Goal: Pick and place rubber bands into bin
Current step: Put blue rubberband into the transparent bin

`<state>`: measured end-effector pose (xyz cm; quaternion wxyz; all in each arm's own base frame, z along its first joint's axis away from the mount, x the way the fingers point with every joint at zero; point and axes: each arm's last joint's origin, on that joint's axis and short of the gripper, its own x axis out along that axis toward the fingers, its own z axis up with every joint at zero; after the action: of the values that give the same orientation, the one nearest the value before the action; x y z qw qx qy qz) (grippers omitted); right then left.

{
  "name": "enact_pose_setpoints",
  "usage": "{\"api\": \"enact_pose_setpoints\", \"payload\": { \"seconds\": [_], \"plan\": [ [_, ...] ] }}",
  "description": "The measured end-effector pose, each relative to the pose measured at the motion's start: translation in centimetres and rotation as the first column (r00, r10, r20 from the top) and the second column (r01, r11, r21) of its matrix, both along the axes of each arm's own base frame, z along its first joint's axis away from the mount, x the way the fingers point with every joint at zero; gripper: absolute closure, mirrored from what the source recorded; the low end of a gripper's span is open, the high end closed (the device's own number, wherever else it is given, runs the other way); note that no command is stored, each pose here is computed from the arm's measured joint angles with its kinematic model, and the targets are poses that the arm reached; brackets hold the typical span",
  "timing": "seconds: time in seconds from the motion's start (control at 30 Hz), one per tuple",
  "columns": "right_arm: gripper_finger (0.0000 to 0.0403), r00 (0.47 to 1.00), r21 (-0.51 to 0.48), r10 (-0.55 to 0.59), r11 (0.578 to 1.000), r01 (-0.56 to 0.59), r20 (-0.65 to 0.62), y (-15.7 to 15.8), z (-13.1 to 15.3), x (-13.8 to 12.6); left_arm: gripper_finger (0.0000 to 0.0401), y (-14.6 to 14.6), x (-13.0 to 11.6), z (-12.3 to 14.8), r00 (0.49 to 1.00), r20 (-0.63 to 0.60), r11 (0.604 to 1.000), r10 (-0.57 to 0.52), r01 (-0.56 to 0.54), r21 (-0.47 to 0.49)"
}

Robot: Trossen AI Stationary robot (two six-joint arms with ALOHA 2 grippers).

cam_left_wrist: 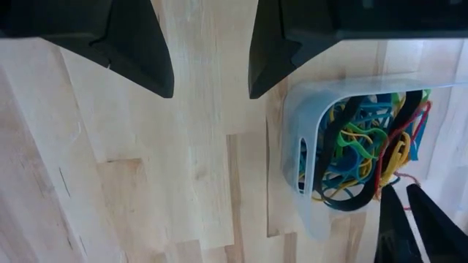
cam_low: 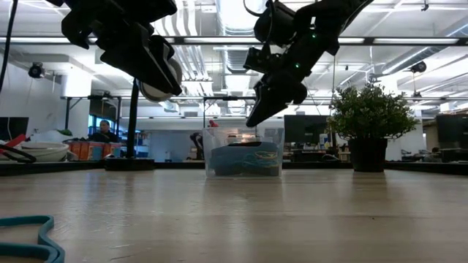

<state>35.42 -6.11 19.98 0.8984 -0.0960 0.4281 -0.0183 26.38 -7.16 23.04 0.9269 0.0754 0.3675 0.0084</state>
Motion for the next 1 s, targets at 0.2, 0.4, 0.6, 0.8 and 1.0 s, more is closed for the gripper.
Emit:
{"api": "enact_pose_setpoints", "payload": {
  "seconds": [0.2,0.4,0.6,0.8,1.0],
  "plan": [
    [0.0274,1.000,0.014,0.011,1.000,-0.011,-0.015,0.6,0.2,-0.1,0.0239,-0.1,0.0,0.0,1.000,-0.002,0.999,-0.001,0.000,-0.039],
    [0.0255,0.991,-0.017,0.130,0.991,-0.131,-0.013,3.4,1.1,-0.3,0.0239,-0.9,0.1,0.0,0.999,0.009,0.990,-0.043,0.044,-0.131],
    [0.0261,0.976,-0.010,0.217,0.976,-0.217,-0.030,6.7,1.9,-1.1,0.0239,-2.4,0.1,-0.1,0.994,0.020,0.974,-0.104,0.106,-0.202],
    [0.0274,0.970,0.055,0.221,0.975,-0.216,-0.101,9.1,1.1,-2.6,0.0239,-4.4,0.5,-0.5,0.977,0.064,0.934,-0.205,0.215,-0.285],
    [0.0280,0.963,0.121,0.193,0.978,-0.172,-0.186,10.9,-1.4,-4.4,0.0239,-7.0,1.7,-2.9,0.943,0.070,0.871,-0.325,0.328,-0.366]
  ]
}}
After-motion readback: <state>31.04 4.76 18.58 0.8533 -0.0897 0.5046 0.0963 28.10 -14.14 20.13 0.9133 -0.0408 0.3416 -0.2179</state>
